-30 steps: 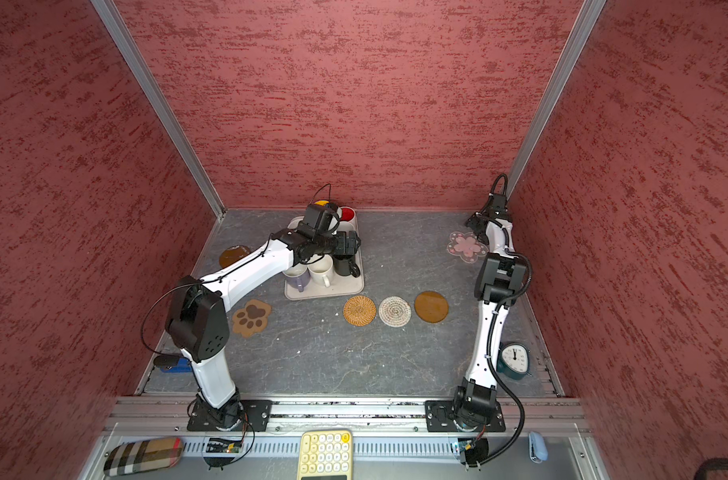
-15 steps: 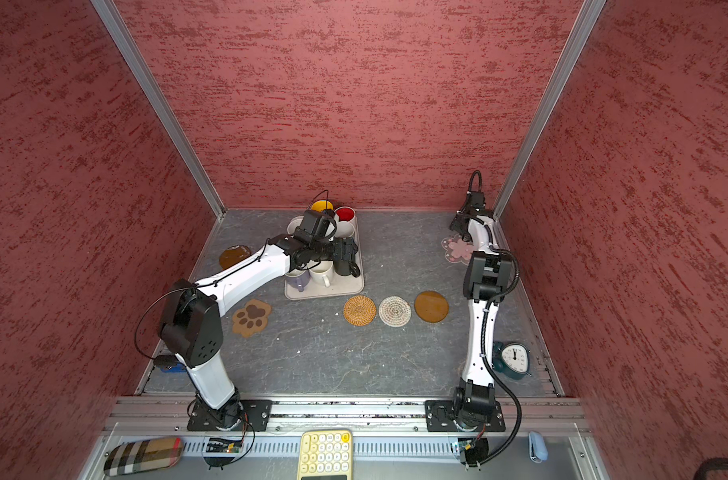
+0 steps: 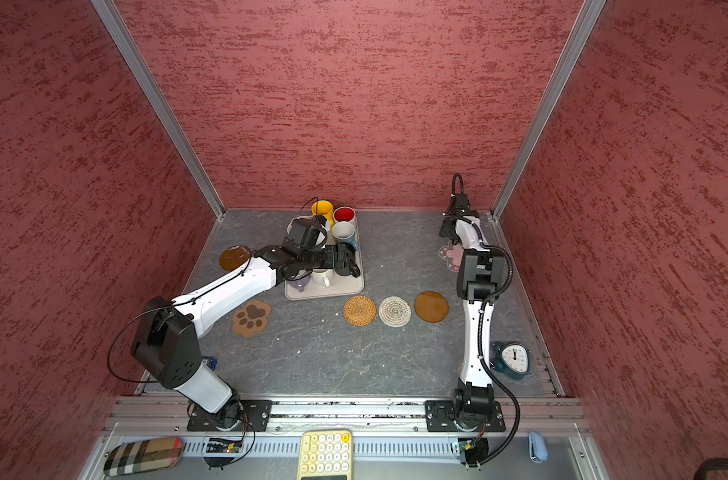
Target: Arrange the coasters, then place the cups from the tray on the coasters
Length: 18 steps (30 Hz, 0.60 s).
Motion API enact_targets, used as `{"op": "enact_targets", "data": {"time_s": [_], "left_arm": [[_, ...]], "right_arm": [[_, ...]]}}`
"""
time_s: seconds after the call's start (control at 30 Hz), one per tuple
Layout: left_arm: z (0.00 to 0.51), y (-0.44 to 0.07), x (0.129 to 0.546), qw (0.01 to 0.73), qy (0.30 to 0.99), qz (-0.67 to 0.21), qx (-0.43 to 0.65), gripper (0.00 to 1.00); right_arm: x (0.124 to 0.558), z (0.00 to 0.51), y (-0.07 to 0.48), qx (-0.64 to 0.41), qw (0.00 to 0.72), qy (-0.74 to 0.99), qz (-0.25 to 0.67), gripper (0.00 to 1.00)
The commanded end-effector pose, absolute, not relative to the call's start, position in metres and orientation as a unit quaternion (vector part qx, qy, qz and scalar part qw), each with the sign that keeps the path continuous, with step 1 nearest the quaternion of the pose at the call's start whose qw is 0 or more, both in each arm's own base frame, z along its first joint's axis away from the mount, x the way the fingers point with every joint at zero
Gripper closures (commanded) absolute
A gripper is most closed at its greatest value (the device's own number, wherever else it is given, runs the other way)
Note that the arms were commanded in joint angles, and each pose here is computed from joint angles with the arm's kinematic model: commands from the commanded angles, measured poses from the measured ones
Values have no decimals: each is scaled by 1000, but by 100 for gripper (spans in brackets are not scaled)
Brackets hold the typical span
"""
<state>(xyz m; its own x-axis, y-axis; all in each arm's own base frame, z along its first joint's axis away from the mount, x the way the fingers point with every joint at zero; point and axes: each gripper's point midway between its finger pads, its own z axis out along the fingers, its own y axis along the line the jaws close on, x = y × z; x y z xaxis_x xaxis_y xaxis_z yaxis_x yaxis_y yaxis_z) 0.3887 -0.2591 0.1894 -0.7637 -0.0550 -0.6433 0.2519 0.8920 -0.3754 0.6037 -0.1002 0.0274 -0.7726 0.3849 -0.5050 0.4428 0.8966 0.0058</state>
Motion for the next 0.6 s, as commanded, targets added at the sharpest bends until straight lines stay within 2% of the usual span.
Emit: {"op": "enact_targets", "data": {"time_s": [0.0,0.57], "left_arm": [[199,-259,385,357,903,-232,49,0],[195,-261,365,361,899,-242,49,0]], "right_arm": [[571,3,-105,202,196,955,-92,26],[532,-6,-97,216,179,957,-80,25]]}}
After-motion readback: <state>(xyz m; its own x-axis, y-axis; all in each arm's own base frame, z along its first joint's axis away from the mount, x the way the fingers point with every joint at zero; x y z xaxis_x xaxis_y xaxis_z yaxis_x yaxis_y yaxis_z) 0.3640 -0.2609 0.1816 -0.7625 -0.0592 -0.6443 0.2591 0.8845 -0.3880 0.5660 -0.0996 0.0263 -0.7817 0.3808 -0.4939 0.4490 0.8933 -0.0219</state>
